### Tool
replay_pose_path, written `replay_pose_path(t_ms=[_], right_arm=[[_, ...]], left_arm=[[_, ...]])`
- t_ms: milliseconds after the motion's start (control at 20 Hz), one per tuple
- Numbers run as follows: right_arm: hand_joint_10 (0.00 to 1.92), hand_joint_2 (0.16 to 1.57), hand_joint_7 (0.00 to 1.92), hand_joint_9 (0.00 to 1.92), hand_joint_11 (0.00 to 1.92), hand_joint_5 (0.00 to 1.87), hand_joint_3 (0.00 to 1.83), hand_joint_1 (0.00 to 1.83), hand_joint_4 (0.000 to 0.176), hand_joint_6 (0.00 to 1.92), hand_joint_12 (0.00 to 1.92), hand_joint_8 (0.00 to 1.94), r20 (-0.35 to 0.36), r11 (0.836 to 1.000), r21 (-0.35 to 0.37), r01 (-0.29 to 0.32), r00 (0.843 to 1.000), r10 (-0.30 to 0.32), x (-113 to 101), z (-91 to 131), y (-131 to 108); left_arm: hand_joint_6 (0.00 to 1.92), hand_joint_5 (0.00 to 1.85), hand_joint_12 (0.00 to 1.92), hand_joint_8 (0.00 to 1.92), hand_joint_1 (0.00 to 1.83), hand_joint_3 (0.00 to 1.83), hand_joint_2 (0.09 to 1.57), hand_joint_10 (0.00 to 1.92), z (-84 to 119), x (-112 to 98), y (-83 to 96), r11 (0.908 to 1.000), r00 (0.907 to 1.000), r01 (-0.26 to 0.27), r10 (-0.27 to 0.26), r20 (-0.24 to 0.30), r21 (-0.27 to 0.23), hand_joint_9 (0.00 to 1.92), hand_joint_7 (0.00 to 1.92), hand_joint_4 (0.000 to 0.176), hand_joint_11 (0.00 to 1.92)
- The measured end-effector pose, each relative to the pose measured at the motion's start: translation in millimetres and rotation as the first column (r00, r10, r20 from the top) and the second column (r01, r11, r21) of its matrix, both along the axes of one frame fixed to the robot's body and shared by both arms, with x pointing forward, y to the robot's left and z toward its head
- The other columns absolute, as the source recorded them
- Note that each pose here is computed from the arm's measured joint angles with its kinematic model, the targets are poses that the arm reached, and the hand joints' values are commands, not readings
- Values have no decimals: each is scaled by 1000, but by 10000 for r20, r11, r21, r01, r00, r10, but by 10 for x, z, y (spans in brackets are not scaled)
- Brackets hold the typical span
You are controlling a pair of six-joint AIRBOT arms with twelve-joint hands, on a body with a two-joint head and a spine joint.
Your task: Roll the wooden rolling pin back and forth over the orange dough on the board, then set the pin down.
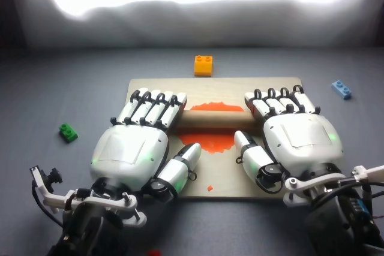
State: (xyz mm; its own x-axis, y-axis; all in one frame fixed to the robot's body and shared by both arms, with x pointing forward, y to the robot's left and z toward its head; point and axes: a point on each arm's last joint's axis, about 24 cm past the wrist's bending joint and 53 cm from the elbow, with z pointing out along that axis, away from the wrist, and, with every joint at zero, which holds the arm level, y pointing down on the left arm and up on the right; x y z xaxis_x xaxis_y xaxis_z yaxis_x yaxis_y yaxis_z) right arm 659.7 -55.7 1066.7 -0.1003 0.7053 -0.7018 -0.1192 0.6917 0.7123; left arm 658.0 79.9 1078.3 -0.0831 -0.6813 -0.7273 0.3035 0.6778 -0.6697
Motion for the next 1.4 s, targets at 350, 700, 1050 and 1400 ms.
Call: replay_pose_path(t_ms=[350, 700, 1050, 1400], right_arm=[[5, 1571, 320, 255, 0, 276, 98, 0, 0, 6, 705, 2, -63, 9999, -123, 39, 10000, -40, -73, -14, 7], [13, 1571, 308, 236, 0, 269, 84, 0, 0, 9, 678, 4, -158, 9999, -128, 18, 9999, -20, -148, -31, 32], [9, 1571, 308, 242, 0, 270, 81, 0, 0, 8, 673, 4, -185, 9998, -204, -29, 9998, 26, -200, -40, 49], [1, 1571, 275, 203, 0, 242, 90, 0, 0, 0, 558, 1, -231, 9996, -284, -66, 9997, 60, -245, -38, 76]], left_arm=[[1, 169, 102, 1, 0, 0, 1518, 6, 7, -57, 36, 9997, 9997, 219, -220, -88, -68, 150, 207, 0, 0], [8, 176, 87, 5, 0, 2, 1525, 4, -9, -167, 77, 9984, 9990, 432, -429, -108, 356, 143, 212, 0, 0], [0, 171, 141, 4, 0, 0, 1524, 6, -13, -202, -7, 9925, 9965, 830, -835, 18, 892, 157, 214, 0, 0], [4, 164, 140, 2, 0, 0, 1523, 0, -41, -293, -16, 9912, 9948, 1011, -999, -182, 857, 160, 214, 0, 0]])
